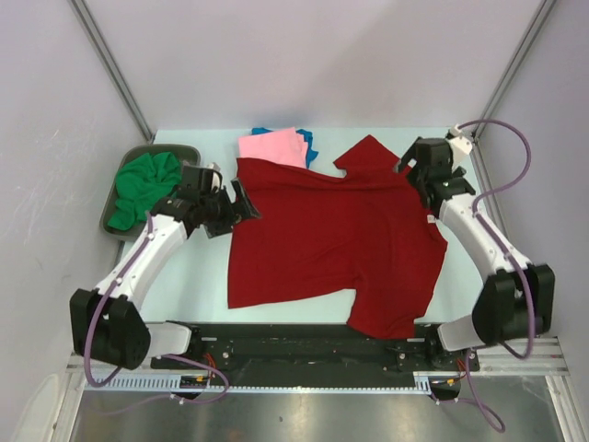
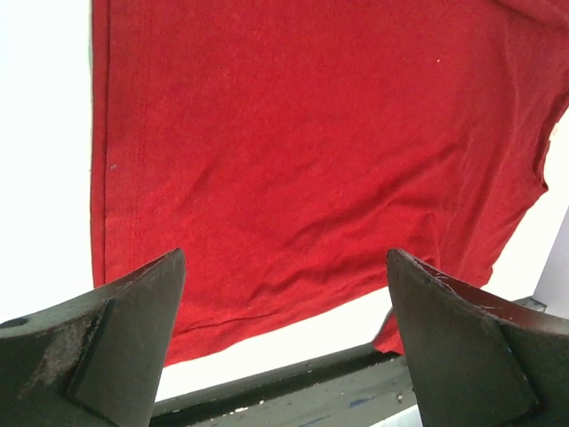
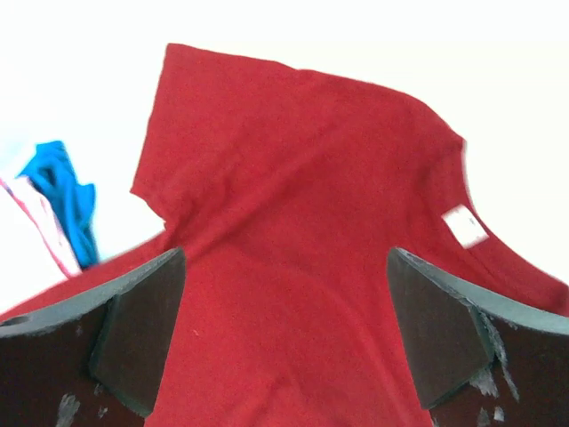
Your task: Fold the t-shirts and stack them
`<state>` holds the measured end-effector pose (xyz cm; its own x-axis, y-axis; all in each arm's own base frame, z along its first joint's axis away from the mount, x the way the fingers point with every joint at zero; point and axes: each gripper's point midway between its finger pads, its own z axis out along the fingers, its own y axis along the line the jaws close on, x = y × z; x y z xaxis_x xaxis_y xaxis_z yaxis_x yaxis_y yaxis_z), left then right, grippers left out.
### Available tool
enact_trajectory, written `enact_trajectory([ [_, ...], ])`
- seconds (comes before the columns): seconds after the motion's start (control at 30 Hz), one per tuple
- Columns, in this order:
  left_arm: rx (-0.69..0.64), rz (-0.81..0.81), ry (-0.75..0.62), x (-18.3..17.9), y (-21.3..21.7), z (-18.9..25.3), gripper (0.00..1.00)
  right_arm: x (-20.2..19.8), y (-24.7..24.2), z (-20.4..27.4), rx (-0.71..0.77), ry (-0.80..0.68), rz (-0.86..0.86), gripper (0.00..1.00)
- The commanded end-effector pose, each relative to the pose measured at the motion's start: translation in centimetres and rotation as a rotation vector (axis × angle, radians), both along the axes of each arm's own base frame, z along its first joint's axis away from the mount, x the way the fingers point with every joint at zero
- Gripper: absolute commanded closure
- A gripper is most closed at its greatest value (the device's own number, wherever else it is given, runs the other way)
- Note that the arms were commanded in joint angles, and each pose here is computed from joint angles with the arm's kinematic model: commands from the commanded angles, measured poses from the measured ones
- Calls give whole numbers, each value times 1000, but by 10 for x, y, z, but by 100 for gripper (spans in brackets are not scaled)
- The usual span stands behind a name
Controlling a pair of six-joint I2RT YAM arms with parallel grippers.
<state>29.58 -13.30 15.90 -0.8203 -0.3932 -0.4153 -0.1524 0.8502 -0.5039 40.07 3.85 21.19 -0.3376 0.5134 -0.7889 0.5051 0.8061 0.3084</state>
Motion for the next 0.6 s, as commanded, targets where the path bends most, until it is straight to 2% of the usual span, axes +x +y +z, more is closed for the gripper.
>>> enact_trajectory([
  [0.0, 23, 33, -75, 34, 3, 17, 0, 82, 34, 28, 184, -248, 319, 0],
  [0.03, 22, 33, -76, 36, 2, 18, 0, 105, 31, 21, 233, -290, 327, 0],
  [0.17, 28, 36, -87, 46, 3, 14, 0, 147, 54, -3, 440, -348, 500, 0],
  [0.23, 30, 30, -98, 50, 2, 14, 0, 165, 57, -2, 479, -405, 540, 0],
  [0.27, 31, 32, -95, 50, 3, 11, 0, 175, 64, -19, 512, -395, 565, 0],
  [0.33, 29, 26, -105, 52, 1, 10, 0, 189, 66, -23, 519, -437, 580, 0],
  [0.37, 27, 27, -107, 53, 1, 10, 0, 195, 70, -40, 536, -422, 602, 1],
  [0.57, 52, 18, -87, 59, 3, 0, 0, 235, 79, -36, 552, -480, 648, 0],
])
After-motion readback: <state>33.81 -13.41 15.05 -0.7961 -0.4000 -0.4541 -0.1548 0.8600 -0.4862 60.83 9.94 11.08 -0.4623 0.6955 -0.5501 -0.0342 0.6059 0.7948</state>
